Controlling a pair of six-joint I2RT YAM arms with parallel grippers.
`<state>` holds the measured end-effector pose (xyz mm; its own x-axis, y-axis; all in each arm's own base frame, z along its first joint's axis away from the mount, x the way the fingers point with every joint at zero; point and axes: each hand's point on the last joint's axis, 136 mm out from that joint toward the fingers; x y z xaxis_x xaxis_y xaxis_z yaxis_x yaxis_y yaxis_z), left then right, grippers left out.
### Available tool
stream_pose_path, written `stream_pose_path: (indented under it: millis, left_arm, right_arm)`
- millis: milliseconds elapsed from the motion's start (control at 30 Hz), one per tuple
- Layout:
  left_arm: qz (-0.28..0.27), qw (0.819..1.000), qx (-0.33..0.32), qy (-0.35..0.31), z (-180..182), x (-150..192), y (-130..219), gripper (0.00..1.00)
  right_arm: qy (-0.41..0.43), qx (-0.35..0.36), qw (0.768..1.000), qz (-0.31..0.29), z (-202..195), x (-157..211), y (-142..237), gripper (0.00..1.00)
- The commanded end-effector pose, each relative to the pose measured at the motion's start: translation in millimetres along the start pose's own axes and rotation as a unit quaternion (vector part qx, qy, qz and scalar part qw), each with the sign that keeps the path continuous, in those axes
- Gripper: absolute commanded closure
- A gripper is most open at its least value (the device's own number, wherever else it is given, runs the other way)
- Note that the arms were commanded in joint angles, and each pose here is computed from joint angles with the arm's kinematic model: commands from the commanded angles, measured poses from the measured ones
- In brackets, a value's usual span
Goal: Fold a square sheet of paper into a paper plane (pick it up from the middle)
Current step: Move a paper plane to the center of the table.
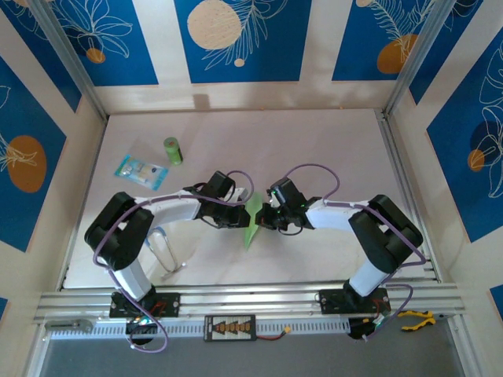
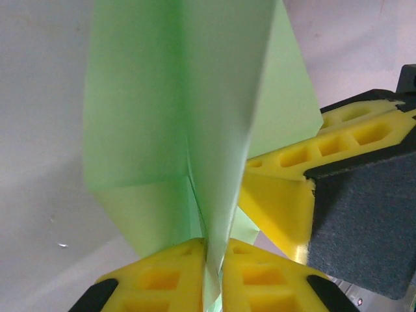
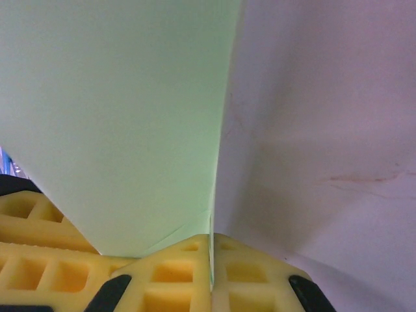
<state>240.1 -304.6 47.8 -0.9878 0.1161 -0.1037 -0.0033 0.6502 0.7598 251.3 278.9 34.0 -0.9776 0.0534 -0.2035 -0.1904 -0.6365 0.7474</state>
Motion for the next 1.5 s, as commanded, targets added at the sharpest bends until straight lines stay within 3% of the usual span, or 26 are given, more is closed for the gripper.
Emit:
stream_pose_path:
  millis: [0,467,933,1200,1333,1467]
  left_arm:
    - [0.012,1.0,0.005,0.004,-5.7,2.8,-4.2,0.85]
    - [0.016,0.999,-0.039,0.0,7.5,6.6,-7.5,0.81]
    - [0.023,0.999,-0.046,-0.003,10.2,7.4,-15.6,0.83]
    - [0.018,0.999,-0.045,-0.008,7.0,5.9,-13.5,0.92]
    - [0.003,0.998,-0.063,-0.016,7.9,1.6,-4.0,0.97]
    - [-0.013,0.992,-0.125,-0.022,21.8,-3.2,10.6,0.98]
  right_arm:
    - [-0.009,-0.011,1.0,0.009,0.2,4.1,-2.5,0.94]
    - [-0.016,-0.019,1.0,0.011,0.4,5.1,-4.3,0.94]
    - [-0.019,-0.031,0.999,0.013,1.2,5.4,-5.4,0.94]
    - [-0.022,-0.029,0.999,0.013,-2.2,6.0,-4.8,0.93]
    - [-0.02,-0.016,1.0,0.008,-6.7,4.7,-0.5,0.86]
    - [-0.015,-0.009,1.0,-0.005,-9.8,2.1,9.5,0.73]
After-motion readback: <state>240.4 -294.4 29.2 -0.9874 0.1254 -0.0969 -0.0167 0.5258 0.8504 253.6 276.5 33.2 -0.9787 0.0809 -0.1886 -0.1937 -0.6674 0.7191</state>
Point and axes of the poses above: each hand's point on the last joint's axis, 136 mm out from that joint toward the fingers, its own y axis back along the fingers, its own z axis along the line the jaws close on, x = y × z, and after that the axes turned 6 degrees about y, right-handed
